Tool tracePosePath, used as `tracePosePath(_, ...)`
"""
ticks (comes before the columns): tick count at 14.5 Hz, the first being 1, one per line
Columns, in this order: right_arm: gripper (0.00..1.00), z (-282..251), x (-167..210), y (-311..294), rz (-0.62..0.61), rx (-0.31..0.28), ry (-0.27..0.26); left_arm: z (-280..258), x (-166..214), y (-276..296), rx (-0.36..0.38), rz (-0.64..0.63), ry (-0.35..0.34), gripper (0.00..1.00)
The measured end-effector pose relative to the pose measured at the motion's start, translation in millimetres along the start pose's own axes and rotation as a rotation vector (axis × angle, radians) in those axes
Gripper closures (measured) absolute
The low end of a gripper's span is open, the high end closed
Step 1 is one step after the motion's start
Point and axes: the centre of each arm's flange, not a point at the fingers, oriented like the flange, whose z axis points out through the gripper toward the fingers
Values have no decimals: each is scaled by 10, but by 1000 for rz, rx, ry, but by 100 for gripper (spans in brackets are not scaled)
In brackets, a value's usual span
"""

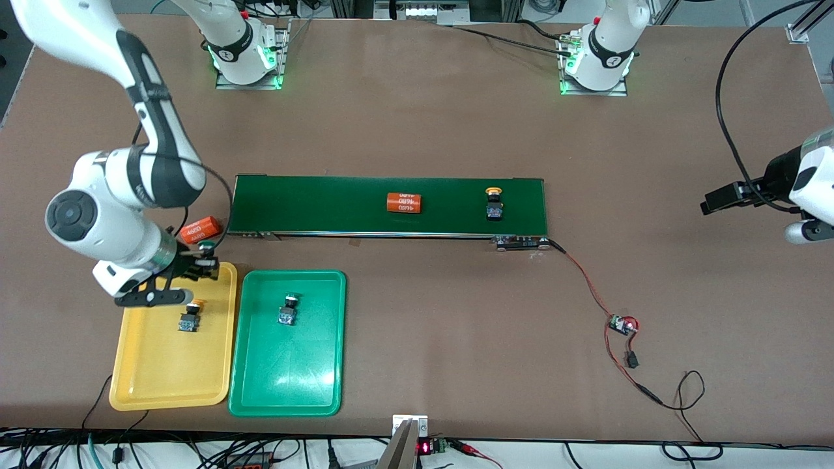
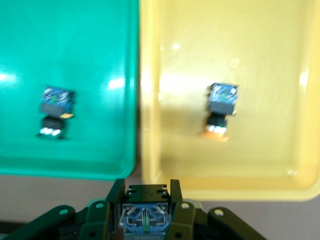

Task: Sort buttons by color to trays
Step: 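Carry the green button over the trays to the green tray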

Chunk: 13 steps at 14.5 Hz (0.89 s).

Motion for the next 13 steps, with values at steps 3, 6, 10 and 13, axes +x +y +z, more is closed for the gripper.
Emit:
tracePosePath(3, 59, 274, 154, 195, -9, 3, 44, -168, -64, 38, 1, 8, -4, 0)
tracePosePath(6, 59, 634, 208, 361, 10, 5, 42, -137, -64, 44, 3, 18, -16, 0)
tracePosePath(10, 59, 836, 252, 547, 21, 4, 44, -135, -32, -39, 2, 111, -7, 0)
tracePosePath(13, 59, 817, 274, 524, 18, 5, 50, -171, -34, -40, 2, 121, 2, 0)
